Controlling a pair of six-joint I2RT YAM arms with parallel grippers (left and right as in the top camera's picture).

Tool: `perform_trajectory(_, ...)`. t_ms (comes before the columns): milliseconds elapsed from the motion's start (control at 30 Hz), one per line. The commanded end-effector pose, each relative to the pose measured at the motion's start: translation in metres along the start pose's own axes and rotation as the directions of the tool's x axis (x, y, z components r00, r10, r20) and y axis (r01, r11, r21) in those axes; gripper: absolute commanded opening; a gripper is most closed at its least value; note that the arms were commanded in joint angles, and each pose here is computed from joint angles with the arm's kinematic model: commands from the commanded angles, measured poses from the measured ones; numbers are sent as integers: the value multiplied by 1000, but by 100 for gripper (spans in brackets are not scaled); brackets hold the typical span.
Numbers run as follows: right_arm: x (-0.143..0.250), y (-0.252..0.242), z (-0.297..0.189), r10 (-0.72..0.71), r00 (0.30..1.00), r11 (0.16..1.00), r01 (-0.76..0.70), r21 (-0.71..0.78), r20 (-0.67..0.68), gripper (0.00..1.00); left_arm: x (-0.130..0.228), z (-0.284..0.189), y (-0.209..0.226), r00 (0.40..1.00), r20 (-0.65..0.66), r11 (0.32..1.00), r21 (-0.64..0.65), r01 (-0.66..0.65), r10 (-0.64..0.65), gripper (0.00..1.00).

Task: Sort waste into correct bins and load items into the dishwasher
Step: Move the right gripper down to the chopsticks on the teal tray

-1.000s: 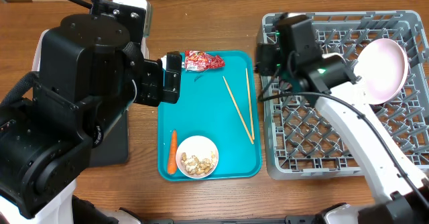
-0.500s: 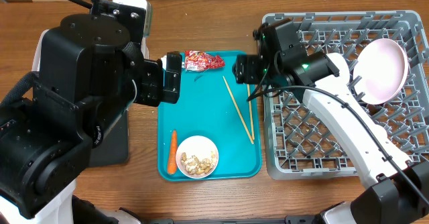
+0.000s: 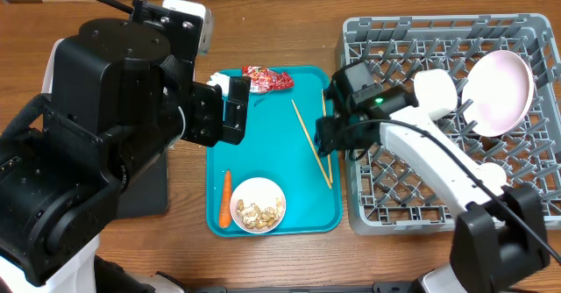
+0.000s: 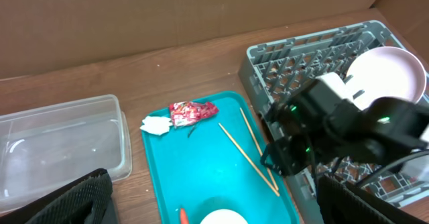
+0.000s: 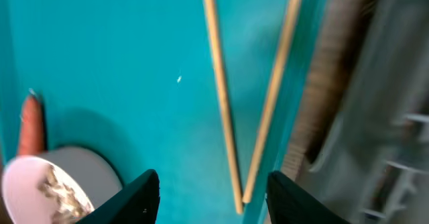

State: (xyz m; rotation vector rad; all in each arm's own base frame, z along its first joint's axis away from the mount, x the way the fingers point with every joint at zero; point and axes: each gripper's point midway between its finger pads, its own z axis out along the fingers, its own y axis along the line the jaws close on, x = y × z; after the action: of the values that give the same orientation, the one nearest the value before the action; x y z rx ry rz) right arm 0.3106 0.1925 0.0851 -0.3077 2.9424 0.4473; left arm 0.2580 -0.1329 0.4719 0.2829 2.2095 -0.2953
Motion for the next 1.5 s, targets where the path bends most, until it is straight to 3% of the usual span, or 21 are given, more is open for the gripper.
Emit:
perform_trajectory(0, 9, 16, 12, -102, 994, 995, 102, 0, -29, 54, 1, 1, -1, 1000, -8, 1000, 11, -9, 9, 100)
perform_trajectory(200, 10, 29, 40, -127, 992, 988, 129, 90, -25, 55, 1, 1, -1, 1000, -8, 1000, 11, -9, 9, 100)
perform_trajectory(367, -15, 3, 48, -68, 994, 966, 44, 256, 87, 55, 1, 1, -1, 1000, -8, 1000, 11, -9, 9, 100)
perform_trajectory(533, -29, 2, 54, -51, 991, 975, 23, 222, 123, 51, 1, 1, -1, 1000, -7, 1000, 11, -9, 9, 100)
perform_trajectory(700, -20, 17, 69, -53, 996, 990, 43, 131, 67, 48, 1, 1, -1, 1000, -8, 1000, 11, -9, 9, 100)
perform_trajectory(967, -7, 12, 97, -50, 999, 988, 50, 143, -1, 44, 1, 1, -1, 1000, -8, 1000, 11, -9, 9, 100)
perform_trajectory(1033, -3, 9, 102, -43, 999, 987, 46, 152, -24, 35, 1, 1, -1, 1000, -8, 1000, 11, -9, 9, 100)
perform_trajectory(1100, 3, 6, 103, -37, 998, 986, 44, 161, -48, 13, 1, 1, -1, 1000, -8, 1000, 11, -9, 9, 100)
perform_trajectory(1167, 7, 5, 102, -16, 998, 985, 26, 168, -61, 5, 1, 1, -1, 1000, -8, 1000, 11, -9, 9, 100)
perform_trajectory(1300, 9, 1, 79, -9, 996, 975, 29, 222, -89, 4, 1, 1, -1, 1000, -7, 1000, 11, -9, 9, 100)
perform_trajectory(1467, -20, 17, 23, -52, 999, 972, 51, 231, -4, 4, 1, 1, -1, 1000, -8, 1000, 11, -9, 9, 100)
